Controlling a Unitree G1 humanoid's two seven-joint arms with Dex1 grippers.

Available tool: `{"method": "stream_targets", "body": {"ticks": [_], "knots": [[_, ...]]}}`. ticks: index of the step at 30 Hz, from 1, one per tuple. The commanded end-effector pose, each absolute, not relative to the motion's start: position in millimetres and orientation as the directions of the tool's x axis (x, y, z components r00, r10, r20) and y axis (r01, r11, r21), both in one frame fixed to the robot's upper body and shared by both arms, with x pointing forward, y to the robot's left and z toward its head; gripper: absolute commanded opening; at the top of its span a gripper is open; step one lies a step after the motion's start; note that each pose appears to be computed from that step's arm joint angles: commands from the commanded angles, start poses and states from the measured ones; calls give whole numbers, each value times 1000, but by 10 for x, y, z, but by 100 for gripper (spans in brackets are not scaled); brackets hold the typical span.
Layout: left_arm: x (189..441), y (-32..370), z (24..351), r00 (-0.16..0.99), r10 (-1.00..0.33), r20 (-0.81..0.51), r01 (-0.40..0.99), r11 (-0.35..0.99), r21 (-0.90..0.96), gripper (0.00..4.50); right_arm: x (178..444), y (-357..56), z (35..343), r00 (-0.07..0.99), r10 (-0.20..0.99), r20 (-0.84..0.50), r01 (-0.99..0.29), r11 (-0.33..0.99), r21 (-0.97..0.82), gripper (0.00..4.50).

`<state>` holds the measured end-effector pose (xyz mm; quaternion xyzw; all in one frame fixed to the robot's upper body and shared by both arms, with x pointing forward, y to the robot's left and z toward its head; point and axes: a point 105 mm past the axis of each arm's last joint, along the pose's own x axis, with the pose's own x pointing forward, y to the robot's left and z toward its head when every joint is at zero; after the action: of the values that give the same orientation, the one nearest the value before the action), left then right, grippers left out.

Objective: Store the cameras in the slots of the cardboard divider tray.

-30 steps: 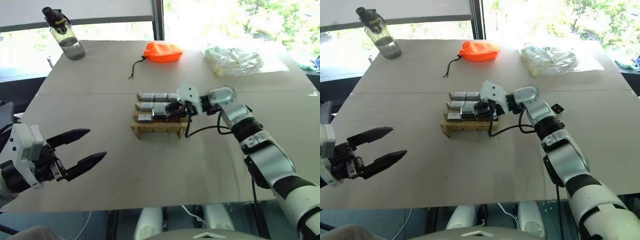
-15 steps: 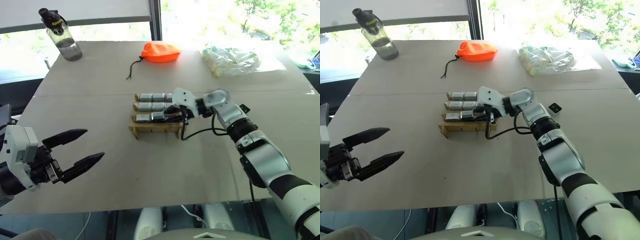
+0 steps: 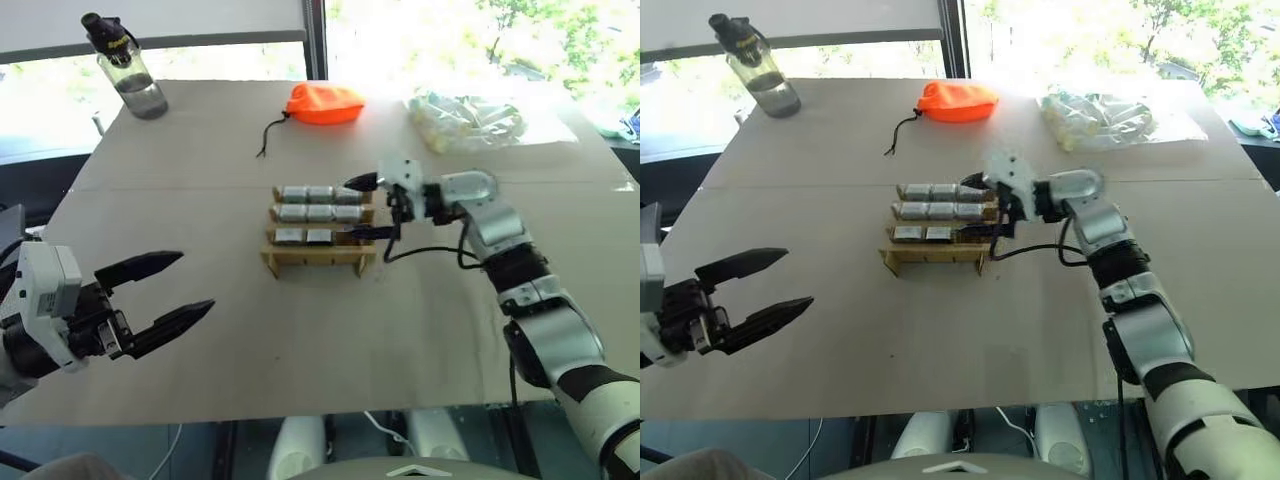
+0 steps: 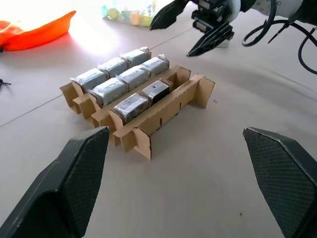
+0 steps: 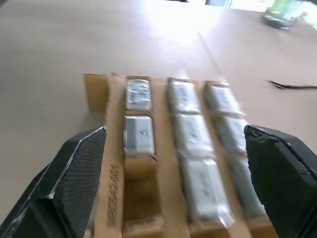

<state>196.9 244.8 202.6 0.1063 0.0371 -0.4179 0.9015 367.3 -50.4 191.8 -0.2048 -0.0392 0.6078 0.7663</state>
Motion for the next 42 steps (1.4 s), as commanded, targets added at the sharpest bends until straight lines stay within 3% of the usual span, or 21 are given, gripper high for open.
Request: {"method": "stream_targets", "body": {"ticks": [1,9,14,22,34,37,40,42], "knots": [[2033,2323,2098,598,-789,-143,799,574,179,450,3678,-883,2082,397,908,-133,-866,323,-381,439],[2185,2055,2190,483,-864,-141,868,453,202,450,3739,-1911,1821,678,695,-240,-726,581,-369,439],[2229,2006,2199,451,-878,-161,885,416,211,450,3787,-2292,1650,768,591,-248,-640,715,-280,439],[2197,1973,2229,436,-885,-164,892,401,207,450,3861,-2518,1237,815,491,-309,-565,791,-234,439],[2147,1989,2294,424,-885,-192,899,386,208,450,3930,-2491,1114,806,508,-303,-570,805,-164,439],[2149,1989,2295,423,-884,-196,899,385,208,450,3933,-2477,1104,804,512,-302,-573,804,-159,351],[2154,1990,2301,422,-885,-197,900,383,208,450,3923,-2465,1094,799,519,-303,-579,801,-155,213],[2158,1988,2316,421,-887,-189,900,383,207,450,3918,-2452,1116,800,525,-291,-583,796,-163,190]]}}
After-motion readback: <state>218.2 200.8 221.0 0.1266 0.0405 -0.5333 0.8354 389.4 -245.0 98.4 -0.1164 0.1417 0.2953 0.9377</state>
